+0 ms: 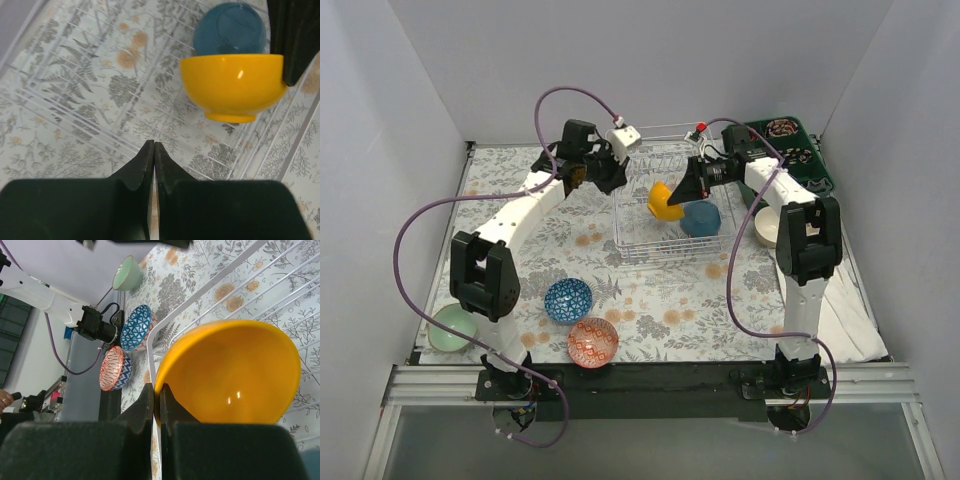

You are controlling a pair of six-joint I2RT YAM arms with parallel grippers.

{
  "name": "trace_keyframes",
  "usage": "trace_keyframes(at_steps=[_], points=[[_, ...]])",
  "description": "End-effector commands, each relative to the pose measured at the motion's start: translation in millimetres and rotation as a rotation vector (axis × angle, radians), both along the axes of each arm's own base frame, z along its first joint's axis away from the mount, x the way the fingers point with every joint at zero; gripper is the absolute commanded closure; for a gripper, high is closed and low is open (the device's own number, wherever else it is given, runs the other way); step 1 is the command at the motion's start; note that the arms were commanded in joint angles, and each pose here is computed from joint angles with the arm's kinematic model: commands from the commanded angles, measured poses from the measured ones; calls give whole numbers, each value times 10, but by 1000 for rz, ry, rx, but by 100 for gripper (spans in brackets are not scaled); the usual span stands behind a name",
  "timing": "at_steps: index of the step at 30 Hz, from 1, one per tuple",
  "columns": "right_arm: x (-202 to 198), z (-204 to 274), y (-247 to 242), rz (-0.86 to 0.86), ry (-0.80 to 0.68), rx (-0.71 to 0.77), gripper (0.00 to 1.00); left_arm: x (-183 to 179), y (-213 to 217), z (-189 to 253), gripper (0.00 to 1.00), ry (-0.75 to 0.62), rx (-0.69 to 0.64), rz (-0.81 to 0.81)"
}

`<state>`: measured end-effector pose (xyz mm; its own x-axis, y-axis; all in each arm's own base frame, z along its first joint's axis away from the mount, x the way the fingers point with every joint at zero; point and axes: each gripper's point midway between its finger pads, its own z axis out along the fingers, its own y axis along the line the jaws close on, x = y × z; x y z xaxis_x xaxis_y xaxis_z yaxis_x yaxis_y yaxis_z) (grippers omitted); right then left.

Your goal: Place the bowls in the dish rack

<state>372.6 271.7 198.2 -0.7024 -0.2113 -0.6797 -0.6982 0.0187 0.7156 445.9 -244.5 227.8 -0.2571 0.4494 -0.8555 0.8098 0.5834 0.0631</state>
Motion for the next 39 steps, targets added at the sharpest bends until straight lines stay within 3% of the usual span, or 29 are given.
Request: trace_keyframes(at_steps=[1,20,34,37,38,39], points=[[49,169,74,50,6,85,99,-253,-200,-273,100,-2,56,-127],[259,-501,-48,-95,139,-68,99,-333,-579,-979,100,80,113,-177],[306,-677,-158,-160,146,-134,99,-370,-798,-1081,100,89,98,-212],[328,-706,-202,-184,139,-159,93,-377,-848,-1118,100,95,93,-215],[350,-718,-225,-197,129,-172,84,-387,-872,-1126,100,96,90,-217],[347,-725,-238,-206,133,-188,82,-376,-890,-1126,100,91,86,-217]])
